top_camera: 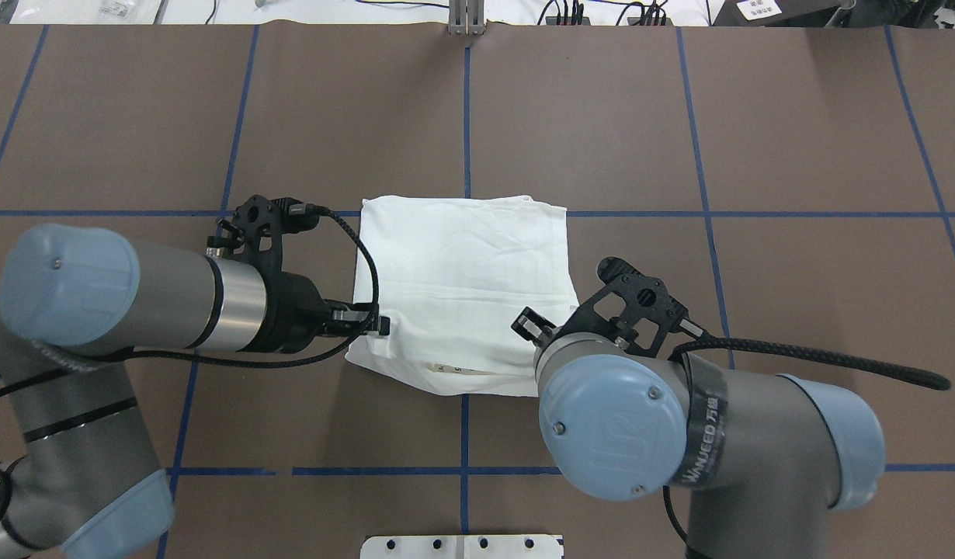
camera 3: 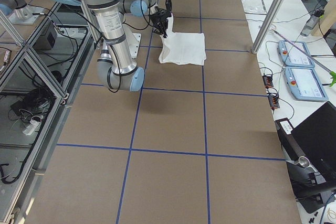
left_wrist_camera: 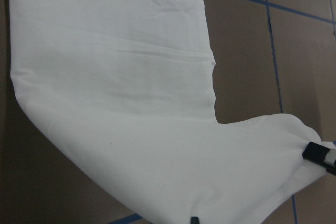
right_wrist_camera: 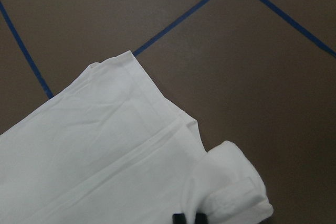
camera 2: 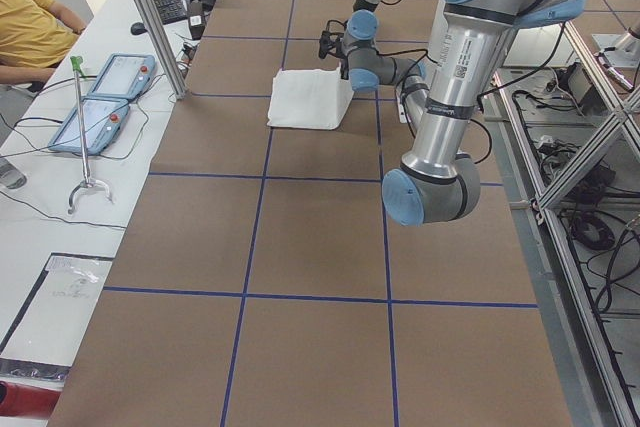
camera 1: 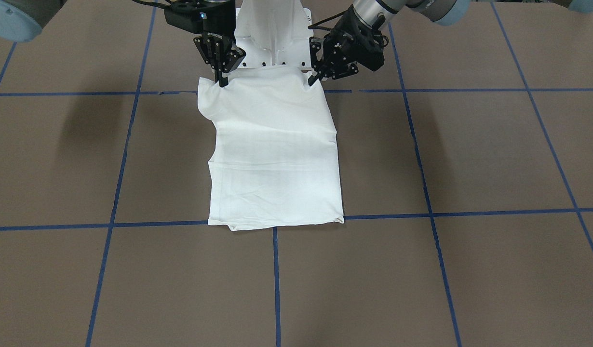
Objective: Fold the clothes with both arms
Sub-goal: 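Grasp the near shirt edge with both grippers and lift it, then fold the near half over toward the far edge with both grippers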
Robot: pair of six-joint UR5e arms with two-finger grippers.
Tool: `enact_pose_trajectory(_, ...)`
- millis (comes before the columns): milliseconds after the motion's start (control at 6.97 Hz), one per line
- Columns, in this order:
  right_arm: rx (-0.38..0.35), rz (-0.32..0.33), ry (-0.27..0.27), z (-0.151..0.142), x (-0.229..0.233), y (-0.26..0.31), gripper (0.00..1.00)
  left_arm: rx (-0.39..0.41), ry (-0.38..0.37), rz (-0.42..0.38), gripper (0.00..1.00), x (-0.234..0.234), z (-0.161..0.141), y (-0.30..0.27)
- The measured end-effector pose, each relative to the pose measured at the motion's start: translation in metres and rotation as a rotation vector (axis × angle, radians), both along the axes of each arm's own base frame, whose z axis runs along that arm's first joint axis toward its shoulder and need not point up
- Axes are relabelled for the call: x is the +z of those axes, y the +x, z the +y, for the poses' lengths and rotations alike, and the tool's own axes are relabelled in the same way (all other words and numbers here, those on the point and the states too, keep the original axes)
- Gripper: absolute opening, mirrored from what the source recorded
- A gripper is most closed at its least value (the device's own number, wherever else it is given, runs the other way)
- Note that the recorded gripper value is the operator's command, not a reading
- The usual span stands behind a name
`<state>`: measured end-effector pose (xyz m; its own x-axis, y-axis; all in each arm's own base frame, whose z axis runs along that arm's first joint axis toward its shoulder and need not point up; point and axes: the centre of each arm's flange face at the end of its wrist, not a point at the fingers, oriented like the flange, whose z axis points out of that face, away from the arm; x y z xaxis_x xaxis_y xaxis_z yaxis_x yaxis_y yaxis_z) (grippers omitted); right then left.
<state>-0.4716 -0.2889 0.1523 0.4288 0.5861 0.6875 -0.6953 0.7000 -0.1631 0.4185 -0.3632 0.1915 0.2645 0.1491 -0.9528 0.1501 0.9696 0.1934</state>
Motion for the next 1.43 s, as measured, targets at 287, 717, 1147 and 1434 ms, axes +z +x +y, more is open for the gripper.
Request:
enact_pose_trajectory(287, 0.023, 0.002, 0.037, -0.045, 0.013, -0.029, 0.00, -0.073, 0.043, -0.098, 0.00, 0.017, -0.082, 0.018)
enact_pose_trajectory(717, 0.040, 0.034, 0.063, -0.102, 0.045, -0.052, 0.00, -0.109, 0.053, -0.220, 0.00, 0.059, -0.160, 0.050)
enact_pose_trajectory(1147, 0.060, 0.042, 0.077, -0.163, 0.059, -0.099, 0.00, -0.123, 0.058, -0.239, 0.00, 0.092, -0.186, 0.076)
enact_pose_trajectory(1434, 0.066, 0.047, 0.082, -0.183, 0.067, -0.105, 0.00, -0.121, 0.061, -0.239, 0.00, 0.095, -0.188, 0.082)
